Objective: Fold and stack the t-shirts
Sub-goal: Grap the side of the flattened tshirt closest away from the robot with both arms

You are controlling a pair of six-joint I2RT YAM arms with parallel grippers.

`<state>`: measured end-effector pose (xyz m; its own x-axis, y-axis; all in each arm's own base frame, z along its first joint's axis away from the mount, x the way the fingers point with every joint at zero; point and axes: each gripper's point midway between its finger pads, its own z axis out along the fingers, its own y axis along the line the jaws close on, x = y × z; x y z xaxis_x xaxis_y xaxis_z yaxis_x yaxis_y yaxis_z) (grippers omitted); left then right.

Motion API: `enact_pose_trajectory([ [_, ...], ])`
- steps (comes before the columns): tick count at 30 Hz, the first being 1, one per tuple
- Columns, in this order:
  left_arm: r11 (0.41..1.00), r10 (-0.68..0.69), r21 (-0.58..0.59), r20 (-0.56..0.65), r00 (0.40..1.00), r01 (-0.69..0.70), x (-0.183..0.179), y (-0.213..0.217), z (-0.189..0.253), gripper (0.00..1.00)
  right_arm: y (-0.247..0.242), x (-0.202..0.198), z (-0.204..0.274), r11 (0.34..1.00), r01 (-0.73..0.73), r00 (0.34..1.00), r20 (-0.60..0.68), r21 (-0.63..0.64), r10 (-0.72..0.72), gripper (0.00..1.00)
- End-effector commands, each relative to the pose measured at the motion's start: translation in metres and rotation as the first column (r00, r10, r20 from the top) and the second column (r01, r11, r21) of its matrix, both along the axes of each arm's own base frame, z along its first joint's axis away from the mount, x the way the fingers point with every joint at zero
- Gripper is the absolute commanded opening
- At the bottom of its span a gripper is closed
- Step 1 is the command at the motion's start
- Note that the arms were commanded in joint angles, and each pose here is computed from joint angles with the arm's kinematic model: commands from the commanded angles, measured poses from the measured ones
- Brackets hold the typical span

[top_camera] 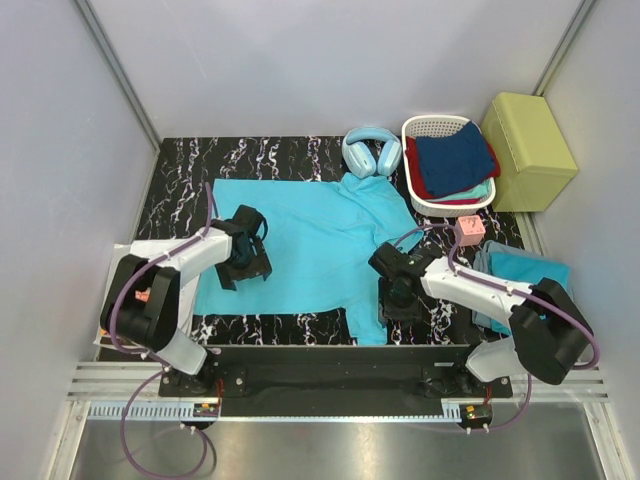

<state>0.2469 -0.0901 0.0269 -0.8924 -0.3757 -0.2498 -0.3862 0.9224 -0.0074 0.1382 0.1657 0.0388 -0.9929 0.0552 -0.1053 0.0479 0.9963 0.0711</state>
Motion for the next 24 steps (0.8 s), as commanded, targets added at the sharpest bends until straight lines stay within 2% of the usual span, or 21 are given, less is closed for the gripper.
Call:
enact_pose_trajectory([
  [1, 0.999, -0.026, -0.035, 0.021, 0.999, 0.027, 0.014, -0.012, 0.003, 0.81, 0.021, -0.009, -0.002, 0.996, 0.000, 1.000, -0.017, 0.086, 0.001, 0.55],
  [6, 0.999, -0.036, -0.035, 0.011, 0.999, 0.037, 0.013, -0.014, 0.001, 0.80, 0.033, -0.010, -0.005, 0.992, -0.015, 1.000, -0.020, 0.122, 0.018, 0.52],
  [9, 0.999, -0.038, -0.033, 0.004, 0.999, 0.038, 0.010, -0.013, -0.001, 0.80, 0.037, -0.009, -0.006, 0.992, -0.021, 0.999, -0.025, 0.128, 0.024, 0.47],
  [18, 0.999, -0.030, -0.028, -0.006, 1.000, 0.030, 0.005, -0.010, -0.003, 0.79, 0.034, -0.006, -0.008, 0.996, -0.048, 0.998, -0.046, 0.072, 0.052, 0.43],
  [19, 0.999, -0.030, -0.028, -0.005, 1.000, 0.030, 0.005, -0.011, -0.003, 0.79, 0.033, -0.006, -0.009, 0.997, -0.052, 0.997, -0.048, 0.061, 0.055, 0.35],
  [24, 0.999, -0.024, -0.028, -0.008, 1.000, 0.024, 0.003, -0.010, -0.004, 0.79, 0.035, 0.000, 0.000, 0.996, -0.052, 0.998, -0.020, 0.067, 0.053, 0.15],
])
